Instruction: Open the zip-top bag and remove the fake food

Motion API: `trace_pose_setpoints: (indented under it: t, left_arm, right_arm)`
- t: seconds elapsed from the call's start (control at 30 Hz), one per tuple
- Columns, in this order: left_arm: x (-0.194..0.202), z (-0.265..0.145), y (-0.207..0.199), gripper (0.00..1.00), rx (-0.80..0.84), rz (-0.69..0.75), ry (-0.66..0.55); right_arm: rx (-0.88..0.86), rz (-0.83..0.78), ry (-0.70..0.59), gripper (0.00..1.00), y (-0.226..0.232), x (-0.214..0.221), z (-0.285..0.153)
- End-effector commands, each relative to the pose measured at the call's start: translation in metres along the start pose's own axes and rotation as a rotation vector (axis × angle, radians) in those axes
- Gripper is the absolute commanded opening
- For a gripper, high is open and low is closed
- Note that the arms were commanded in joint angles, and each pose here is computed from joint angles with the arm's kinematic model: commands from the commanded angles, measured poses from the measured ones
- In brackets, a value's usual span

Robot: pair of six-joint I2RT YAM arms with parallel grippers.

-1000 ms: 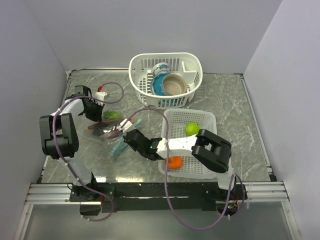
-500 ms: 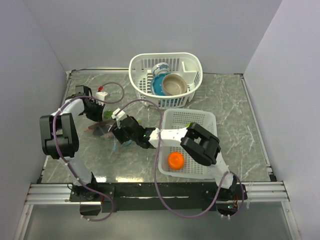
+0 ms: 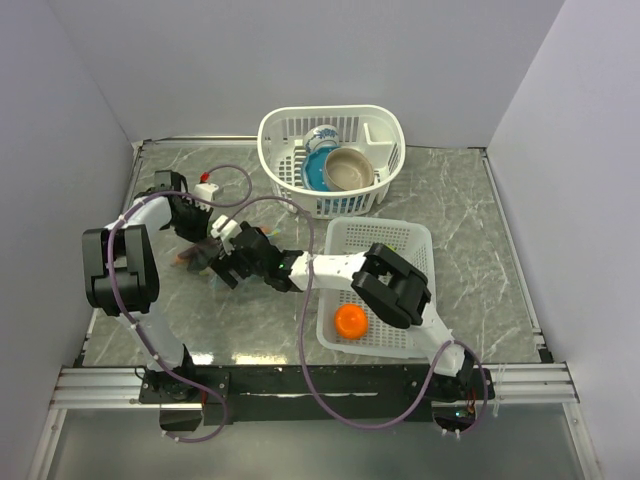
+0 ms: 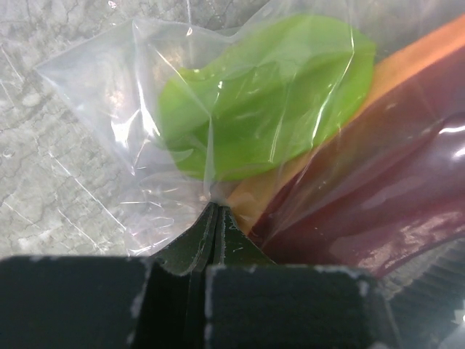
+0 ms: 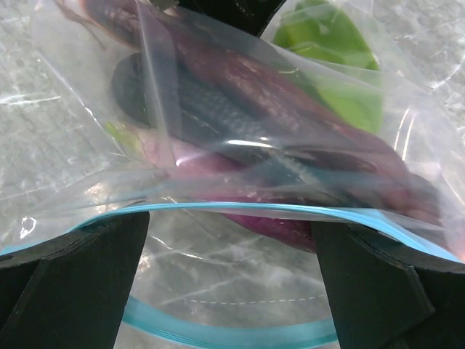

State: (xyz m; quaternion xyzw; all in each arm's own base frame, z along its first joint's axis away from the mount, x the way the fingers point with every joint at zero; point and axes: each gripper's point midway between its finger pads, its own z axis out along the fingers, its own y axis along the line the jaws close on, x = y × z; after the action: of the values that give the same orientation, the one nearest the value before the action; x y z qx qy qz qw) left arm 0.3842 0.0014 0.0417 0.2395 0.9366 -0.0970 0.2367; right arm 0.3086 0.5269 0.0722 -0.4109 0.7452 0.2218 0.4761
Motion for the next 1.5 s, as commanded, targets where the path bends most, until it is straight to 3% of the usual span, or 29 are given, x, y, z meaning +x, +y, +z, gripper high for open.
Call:
trace_pose_setpoints:
  t: [0.0,0.33,0.5,0.63,0.97,1.2,1.3,1.47]
  left_arm:
    - [-0.006,0.003,-0.012,0.01,0.049,0.024,-0.011]
    - [0.003,0.008,-0.017,0.01,0.061,0.027,0.004]
    - [0.004,0.005,-0.017,0.01,0.054,0.04,0.002]
    - [0.008,0.005,-0.018,0.01,0.058,0.048,0.013]
    - [0.015,0.006,-0.018,0.01,0.049,0.057,0.024]
    - [0.016,0.005,-0.018,0.01,0.044,0.059,0.031]
    - [0.014,0.003,-0.018,0.01,0.043,0.058,0.024]
    - [0.015,0.001,-0.018,0.01,0.039,0.062,0.031]
  right_arm:
    - [-0.017,0.027,-0.096,1.0,0.005,-0.034,0.005]
    - [0.039,0.184,-0.246,1.0,-0.006,-0.073,-0.01]
    - [0.003,0.262,-0.139,1.0,-0.004,-0.055,0.021]
    - [0.103,0.328,-0.044,1.0,-0.012,-0.032,0.031]
    - [0.313,0.345,0.104,0.94,-0.041,0.028,0.002]
    - [0.357,0.338,0.19,0.93,-0.045,0.07,-0.028]
    - [0.364,0.346,0.197,0.93,-0.046,0.076,-0.033]
    - [0.305,0.371,0.108,0.92,-0.04,0.04,-0.033]
